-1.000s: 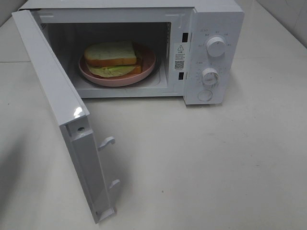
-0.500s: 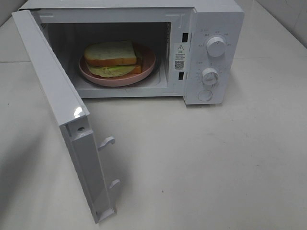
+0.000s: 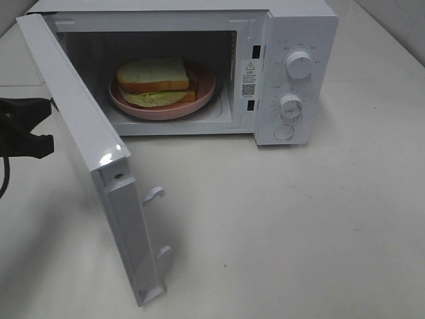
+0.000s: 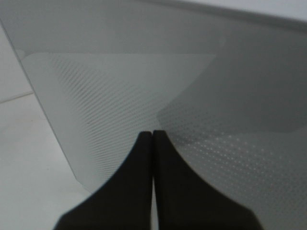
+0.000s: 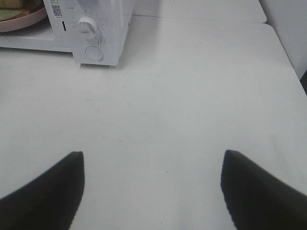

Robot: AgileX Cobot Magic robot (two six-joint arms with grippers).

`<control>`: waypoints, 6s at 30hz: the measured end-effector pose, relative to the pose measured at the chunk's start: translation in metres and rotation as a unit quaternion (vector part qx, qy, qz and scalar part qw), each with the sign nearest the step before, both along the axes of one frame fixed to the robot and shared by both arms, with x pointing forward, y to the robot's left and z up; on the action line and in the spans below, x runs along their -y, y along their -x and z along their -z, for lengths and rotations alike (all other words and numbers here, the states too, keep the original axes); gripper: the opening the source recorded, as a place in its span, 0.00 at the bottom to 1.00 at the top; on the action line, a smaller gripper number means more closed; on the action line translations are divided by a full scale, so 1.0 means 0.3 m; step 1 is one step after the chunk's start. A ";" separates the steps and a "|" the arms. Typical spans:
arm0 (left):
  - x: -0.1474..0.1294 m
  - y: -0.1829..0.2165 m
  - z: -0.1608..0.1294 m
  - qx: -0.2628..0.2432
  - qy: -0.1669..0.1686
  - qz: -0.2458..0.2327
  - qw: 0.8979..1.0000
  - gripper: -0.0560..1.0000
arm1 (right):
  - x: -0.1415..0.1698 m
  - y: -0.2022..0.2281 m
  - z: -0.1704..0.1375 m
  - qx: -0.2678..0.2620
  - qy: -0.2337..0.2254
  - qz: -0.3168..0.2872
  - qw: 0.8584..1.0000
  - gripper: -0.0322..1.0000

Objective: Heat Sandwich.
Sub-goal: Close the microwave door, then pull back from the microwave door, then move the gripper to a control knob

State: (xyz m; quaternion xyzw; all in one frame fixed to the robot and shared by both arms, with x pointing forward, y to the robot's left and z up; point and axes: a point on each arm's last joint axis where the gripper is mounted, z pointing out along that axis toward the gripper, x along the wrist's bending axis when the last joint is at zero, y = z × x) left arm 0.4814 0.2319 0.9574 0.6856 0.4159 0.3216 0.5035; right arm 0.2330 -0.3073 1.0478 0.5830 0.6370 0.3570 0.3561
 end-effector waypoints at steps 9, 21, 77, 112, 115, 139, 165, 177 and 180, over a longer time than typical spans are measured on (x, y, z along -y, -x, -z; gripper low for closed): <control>0.099 -0.023 0.027 -0.007 -0.005 0.035 0.999 0.05 | 0.000 0.000 0.000 0.000 0.000 0.000 1.000 0.76; 0.230 -0.076 0.016 0.008 0.008 0.048 0.999 0.05 | 0.000 0.000 0.000 0.000 0.000 0.000 1.000 0.76; 0.680 -0.298 -0.022 0.029 0.059 0.094 0.993 0.05 | 0.000 0.000 0.000 0.000 0.000 0.000 1.000 0.76; 0.748 -0.362 -0.016 0.018 0.057 0.095 0.994 0.05 | 0.000 0.000 0.000 0.000 0.000 0.000 1.000 0.76; 0.749 -0.363 -0.015 0.016 0.056 0.095 0.994 0.05 | 0.000 0.000 0.000 0.000 0.000 0.000 1.000 0.76; 0.574 -0.164 -0.039 -0.026 0.056 0.070 0.996 0.05 | 0.000 0.000 0.000 0.000 0.000 0.000 1.000 0.76; 0.448 0.066 -0.182 -0.256 -0.052 0.093 0.961 0.98 | 0.000 0.000 0.000 0.000 0.000 0.000 1.000 0.76; 0.290 0.162 -0.286 -0.330 -0.105 0.075 0.935 0.98 | 0.000 0.000 0.000 0.000 0.000 0.000 1.000 0.76; 0.244 0.162 -0.304 -0.341 -0.098 0.052 0.934 0.98 | 0.000 0.000 0.000 0.000 0.000 0.000 1.000 0.76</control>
